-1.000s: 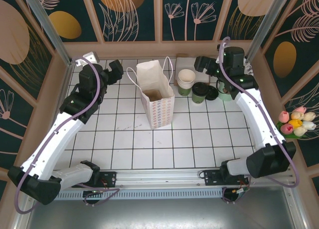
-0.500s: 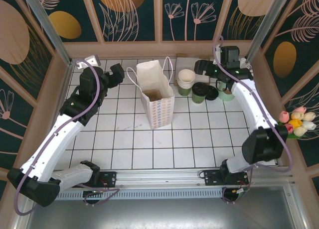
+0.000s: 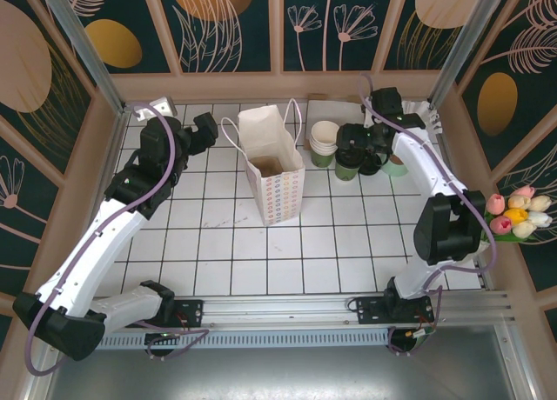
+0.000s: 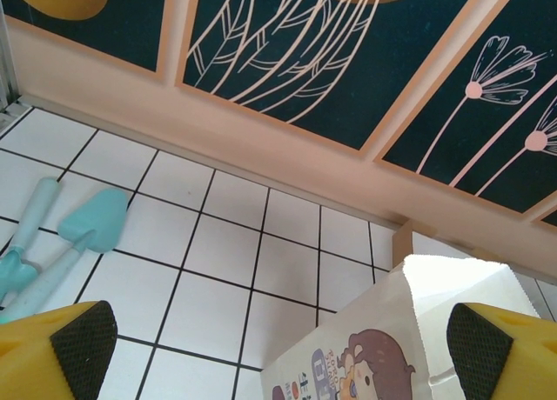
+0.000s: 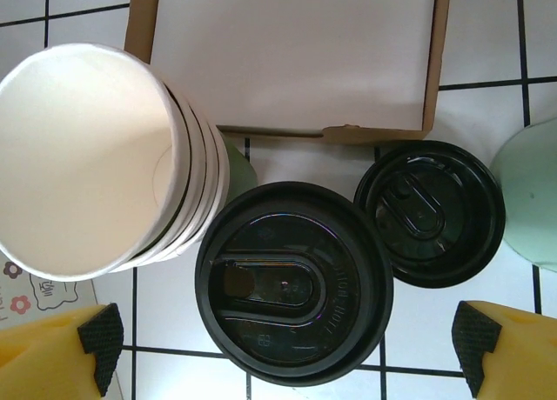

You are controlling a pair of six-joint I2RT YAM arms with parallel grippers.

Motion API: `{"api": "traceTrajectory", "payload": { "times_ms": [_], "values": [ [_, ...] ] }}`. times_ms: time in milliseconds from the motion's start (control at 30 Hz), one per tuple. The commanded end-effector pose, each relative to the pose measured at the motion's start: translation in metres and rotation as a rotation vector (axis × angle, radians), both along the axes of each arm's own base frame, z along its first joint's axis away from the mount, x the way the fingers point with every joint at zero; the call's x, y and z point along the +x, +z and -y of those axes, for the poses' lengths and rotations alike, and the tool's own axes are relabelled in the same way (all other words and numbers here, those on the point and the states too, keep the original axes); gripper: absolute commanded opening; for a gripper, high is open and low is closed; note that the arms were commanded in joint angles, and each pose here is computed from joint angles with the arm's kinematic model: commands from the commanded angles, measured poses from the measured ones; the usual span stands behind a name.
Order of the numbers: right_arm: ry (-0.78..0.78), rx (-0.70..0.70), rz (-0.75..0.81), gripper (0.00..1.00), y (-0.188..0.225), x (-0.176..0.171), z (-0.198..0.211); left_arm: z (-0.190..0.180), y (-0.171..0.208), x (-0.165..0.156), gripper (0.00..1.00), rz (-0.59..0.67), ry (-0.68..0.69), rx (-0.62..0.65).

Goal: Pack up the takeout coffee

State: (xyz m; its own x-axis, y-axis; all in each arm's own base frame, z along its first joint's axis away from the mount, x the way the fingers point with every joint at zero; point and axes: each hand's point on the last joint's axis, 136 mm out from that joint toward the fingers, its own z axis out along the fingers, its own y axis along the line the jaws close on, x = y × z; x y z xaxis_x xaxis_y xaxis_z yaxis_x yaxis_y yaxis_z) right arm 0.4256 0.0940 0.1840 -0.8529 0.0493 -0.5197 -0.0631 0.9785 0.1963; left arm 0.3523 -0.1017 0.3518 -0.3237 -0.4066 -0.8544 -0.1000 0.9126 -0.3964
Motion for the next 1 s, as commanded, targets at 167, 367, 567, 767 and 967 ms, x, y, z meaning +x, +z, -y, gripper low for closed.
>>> {"api": "traceTrajectory", "payload": {
  "times_ms": [167, 367, 567, 767, 967],
  "values": [
    [0.033, -0.024, -0.095, 0.99, -0.028, -0.008, 0.003, -0.002, -0.012, -0.001, 0.99, -0.033, 0.004, 0.020],
    [0.056, -0.017, -0.120, 0.99, -0.040, -0.009, 0.003, -0.003, -0.015, -0.001, 0.99, -0.040, 0.005, 0.027],
    [0.077, 0.022, -0.138, 0.99, -0.047, -0.007, -0.003, -0.005, -0.017, -0.002, 0.99, -0.043, 0.012, 0.032],
    [0.084, 0.033, -0.158, 0.99, -0.056, -0.006, -0.006, -0.003, -0.019, -0.001, 0.99, -0.049, 0.005, 0.033],
    [0.068, 0.025, -0.169, 0.99, -0.064, -0.004, -0.004, -0.002, -0.021, 0.000, 0.99, -0.054, 0.003, 0.038]
  ]
}}
